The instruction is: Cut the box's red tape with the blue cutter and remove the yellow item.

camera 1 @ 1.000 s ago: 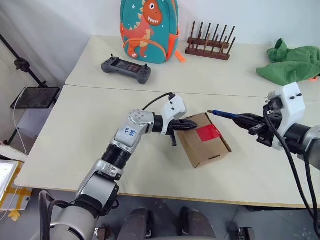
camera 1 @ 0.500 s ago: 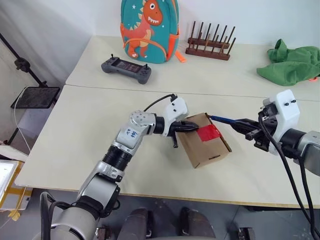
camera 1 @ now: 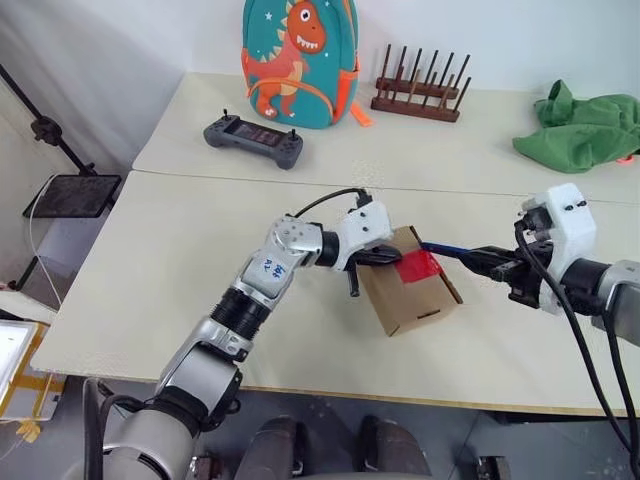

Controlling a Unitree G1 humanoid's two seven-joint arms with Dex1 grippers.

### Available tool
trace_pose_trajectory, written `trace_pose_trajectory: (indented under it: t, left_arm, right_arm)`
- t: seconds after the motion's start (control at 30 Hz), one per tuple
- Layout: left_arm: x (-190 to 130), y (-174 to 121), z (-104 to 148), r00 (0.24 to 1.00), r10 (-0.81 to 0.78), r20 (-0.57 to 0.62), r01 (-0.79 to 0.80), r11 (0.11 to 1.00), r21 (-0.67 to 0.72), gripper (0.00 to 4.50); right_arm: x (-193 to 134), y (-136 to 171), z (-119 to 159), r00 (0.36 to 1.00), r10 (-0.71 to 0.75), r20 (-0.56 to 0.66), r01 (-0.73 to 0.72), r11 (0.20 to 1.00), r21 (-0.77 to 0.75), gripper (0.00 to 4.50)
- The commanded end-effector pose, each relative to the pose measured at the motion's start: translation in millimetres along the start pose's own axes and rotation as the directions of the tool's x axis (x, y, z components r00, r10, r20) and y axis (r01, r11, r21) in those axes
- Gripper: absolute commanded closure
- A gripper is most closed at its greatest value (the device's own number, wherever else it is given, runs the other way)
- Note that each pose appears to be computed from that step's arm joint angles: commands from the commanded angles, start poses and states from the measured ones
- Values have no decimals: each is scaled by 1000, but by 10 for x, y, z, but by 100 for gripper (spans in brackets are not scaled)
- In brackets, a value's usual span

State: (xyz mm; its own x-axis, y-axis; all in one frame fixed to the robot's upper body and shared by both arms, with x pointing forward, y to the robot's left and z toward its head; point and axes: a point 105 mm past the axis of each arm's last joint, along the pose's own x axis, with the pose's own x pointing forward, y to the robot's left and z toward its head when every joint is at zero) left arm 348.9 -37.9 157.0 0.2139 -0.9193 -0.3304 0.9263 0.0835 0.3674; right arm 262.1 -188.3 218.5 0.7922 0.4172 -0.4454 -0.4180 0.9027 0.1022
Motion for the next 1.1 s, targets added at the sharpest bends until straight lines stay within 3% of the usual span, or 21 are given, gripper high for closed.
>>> trace_pose_trajectory:
  t: [0.03,0.3,0.57,0.9,1.1]
  left_arm:
    - [128,-201,-446,987,-43,-155,33,997,-66,450]
    - [228,-338,-517,984,-73,-162,57,994,-98,450]
    - [276,-395,-469,992,-81,-100,65,986,-155,450]
    - [240,-364,-495,992,-61,-110,44,987,-153,450]
    - [240,-361,-470,992,-64,-106,48,988,-145,450]
  right_arm:
    - [-28,210,-33,991,121,-64,-119,992,30,435]
    - [-160,80,-40,968,128,-216,-132,991,-4,435]
    - [-406,-11,-207,894,120,-431,-127,992,13,435]
    - [-360,-89,-389,881,122,-457,-95,992,83,435]
    - [-334,-167,-346,903,79,-423,-49,996,81,435]
